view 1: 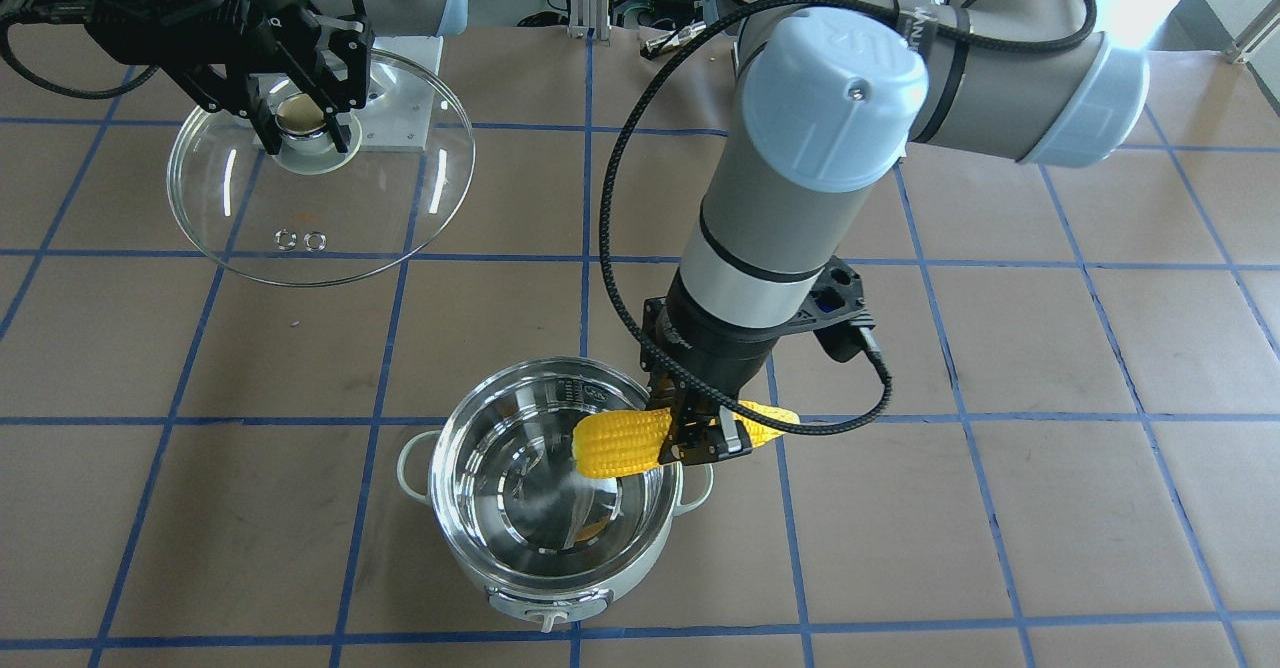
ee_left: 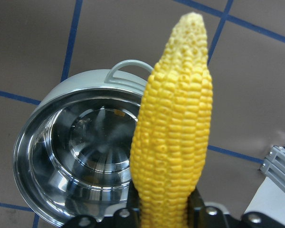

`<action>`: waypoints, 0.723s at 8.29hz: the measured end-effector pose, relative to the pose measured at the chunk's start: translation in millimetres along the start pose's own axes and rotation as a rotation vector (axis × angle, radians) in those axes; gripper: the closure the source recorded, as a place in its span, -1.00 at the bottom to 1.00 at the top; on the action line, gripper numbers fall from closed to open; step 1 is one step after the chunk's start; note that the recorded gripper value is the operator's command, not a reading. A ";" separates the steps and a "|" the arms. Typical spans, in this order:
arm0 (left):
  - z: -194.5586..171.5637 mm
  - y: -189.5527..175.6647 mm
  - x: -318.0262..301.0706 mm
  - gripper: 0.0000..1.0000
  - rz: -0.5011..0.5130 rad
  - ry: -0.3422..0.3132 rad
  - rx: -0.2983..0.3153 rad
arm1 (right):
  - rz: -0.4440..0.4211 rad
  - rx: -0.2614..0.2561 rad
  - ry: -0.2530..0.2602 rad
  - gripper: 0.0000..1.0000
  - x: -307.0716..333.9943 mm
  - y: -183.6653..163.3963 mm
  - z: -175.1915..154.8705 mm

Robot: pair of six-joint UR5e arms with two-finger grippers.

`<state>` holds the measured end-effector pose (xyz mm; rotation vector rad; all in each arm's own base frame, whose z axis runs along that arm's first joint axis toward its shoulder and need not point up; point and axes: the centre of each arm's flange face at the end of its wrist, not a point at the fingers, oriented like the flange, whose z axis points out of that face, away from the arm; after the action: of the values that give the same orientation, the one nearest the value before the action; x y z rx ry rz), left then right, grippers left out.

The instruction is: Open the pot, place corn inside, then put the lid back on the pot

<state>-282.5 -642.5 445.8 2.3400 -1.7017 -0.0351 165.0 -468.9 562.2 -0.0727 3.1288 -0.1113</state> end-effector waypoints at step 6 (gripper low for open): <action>100.1 39.8 -18.7 1.00 -0.013 -0.095 0.057 | -0.004 -0.002 -0.004 0.42 -0.9 0.7 -0.1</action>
<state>-342.0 -654.9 354.9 2.4272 -1.7536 -0.1026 165.8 -468.1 562.3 -0.0788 3.1250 -0.1079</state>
